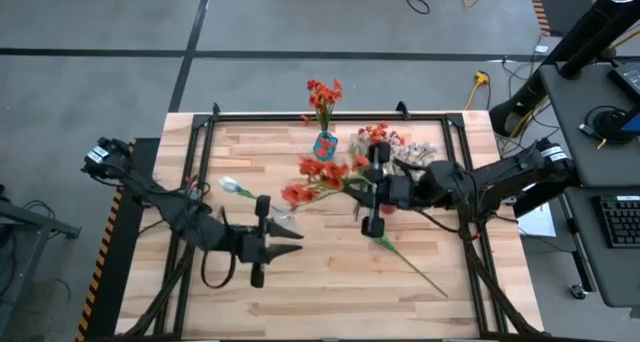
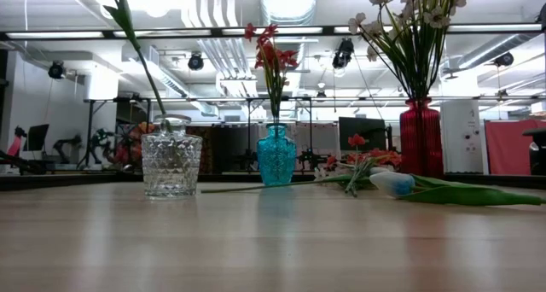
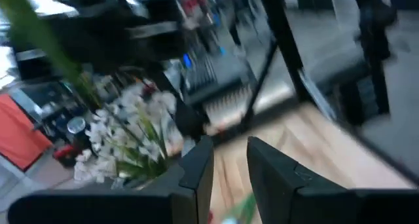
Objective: Sort flowers into vase by color
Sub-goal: Put the left orange flowers into the blue vase
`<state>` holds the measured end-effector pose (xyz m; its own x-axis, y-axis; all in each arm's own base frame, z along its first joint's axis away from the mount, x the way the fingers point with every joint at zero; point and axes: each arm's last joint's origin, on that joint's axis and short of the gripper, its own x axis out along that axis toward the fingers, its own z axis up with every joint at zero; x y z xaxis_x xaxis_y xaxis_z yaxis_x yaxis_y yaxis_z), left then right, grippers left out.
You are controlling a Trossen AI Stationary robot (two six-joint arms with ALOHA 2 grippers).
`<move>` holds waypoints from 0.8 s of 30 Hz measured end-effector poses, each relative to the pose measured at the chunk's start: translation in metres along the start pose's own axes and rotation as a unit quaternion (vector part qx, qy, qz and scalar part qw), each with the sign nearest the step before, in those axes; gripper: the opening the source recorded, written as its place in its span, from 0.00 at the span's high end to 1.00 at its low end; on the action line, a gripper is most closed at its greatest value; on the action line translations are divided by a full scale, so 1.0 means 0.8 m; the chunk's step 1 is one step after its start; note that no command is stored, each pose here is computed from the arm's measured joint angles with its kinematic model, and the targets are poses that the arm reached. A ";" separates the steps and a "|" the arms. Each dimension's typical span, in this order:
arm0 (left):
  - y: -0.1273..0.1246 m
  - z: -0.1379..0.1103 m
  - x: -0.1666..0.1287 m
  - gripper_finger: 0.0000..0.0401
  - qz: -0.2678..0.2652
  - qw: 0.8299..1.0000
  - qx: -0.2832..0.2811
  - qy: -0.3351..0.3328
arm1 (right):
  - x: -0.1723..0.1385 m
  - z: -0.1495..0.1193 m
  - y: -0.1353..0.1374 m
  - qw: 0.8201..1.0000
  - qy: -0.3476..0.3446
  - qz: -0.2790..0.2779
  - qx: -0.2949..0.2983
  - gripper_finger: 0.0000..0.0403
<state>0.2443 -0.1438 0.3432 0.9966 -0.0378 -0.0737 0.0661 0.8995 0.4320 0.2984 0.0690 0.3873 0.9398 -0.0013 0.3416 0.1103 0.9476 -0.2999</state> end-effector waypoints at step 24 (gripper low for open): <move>0.011 -0.090 0.066 0.50 0.130 0.983 -0.094 -0.088 | 0.040 -0.071 0.065 0.991 -0.131 0.018 0.032 0.94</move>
<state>0.2940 -0.1064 0.2784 0.9731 0.1436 0.1801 -0.1852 0.9527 0.2409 0.3525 0.1004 0.3318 0.8256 0.1085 0.5537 0.0486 0.9640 -0.2615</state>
